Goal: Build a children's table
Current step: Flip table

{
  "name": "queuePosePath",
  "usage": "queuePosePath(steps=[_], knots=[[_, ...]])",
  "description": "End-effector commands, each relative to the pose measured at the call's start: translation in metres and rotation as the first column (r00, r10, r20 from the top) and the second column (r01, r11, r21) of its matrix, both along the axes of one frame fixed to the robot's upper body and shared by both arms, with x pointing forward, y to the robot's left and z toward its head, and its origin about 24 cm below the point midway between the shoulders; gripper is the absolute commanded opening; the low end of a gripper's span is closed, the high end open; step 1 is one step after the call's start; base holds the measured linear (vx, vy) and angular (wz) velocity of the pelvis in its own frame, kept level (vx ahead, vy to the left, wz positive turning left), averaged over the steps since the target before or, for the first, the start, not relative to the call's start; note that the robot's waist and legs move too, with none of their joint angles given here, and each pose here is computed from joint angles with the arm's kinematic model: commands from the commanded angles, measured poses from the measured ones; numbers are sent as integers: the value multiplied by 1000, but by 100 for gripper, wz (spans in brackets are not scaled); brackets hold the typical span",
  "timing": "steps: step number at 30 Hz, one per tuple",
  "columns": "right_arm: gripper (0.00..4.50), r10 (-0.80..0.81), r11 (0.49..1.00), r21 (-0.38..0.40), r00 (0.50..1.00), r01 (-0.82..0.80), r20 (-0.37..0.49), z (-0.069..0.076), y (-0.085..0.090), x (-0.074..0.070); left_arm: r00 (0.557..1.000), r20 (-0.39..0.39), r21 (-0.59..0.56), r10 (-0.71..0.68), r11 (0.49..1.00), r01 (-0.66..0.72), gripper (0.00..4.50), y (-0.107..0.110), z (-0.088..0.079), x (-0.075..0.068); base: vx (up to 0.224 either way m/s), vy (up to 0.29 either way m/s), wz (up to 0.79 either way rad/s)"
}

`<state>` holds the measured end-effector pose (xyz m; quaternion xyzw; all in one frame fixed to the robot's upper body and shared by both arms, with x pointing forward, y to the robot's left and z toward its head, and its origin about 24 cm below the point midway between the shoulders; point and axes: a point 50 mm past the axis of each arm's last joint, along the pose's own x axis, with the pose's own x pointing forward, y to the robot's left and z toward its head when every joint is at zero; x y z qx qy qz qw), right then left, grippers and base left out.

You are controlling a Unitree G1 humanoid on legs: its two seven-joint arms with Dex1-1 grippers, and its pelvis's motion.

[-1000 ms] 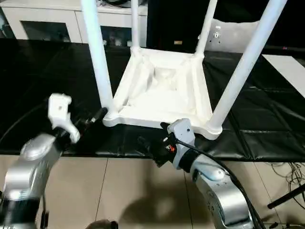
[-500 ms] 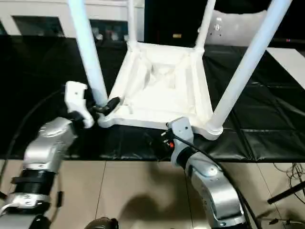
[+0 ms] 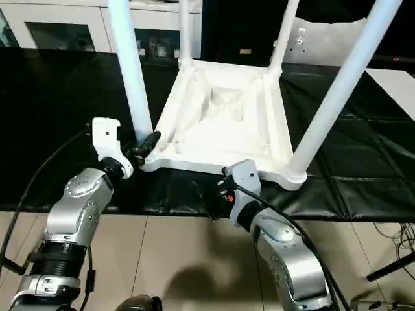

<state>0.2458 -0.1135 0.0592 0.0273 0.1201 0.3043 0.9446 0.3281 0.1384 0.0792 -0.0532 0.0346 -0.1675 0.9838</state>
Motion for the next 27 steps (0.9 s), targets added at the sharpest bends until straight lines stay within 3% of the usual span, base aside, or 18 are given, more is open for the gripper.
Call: queuePosePath(steps=[1,8,16,21,27], knots=[[450,13,1000,3,1000,-13,22,5,0,-1,1000,-1,10,2,1000,-2,260,-3,0,-2,0,0,0],[450,18,1000,5,1000,-18,23,5,1,-1,1000,-19,-9,6,1000,-6,215,-3,-2,-2,0,0,0],[450,23,1000,7,1000,-24,16,4,2,-2,999,-44,-36,16,999,-18,209,-3,-3,-4,0,0,0],[450,-10,999,51,1000,10,-11,2,1,0,991,-128,-261,44,962,-76,207,-8,-4,-6,0,0,0],[450,-161,978,125,986,165,-48,5,-7,8,964,-263,-543,50,818,-190,207,-25,-4,-10,0,0,0]])
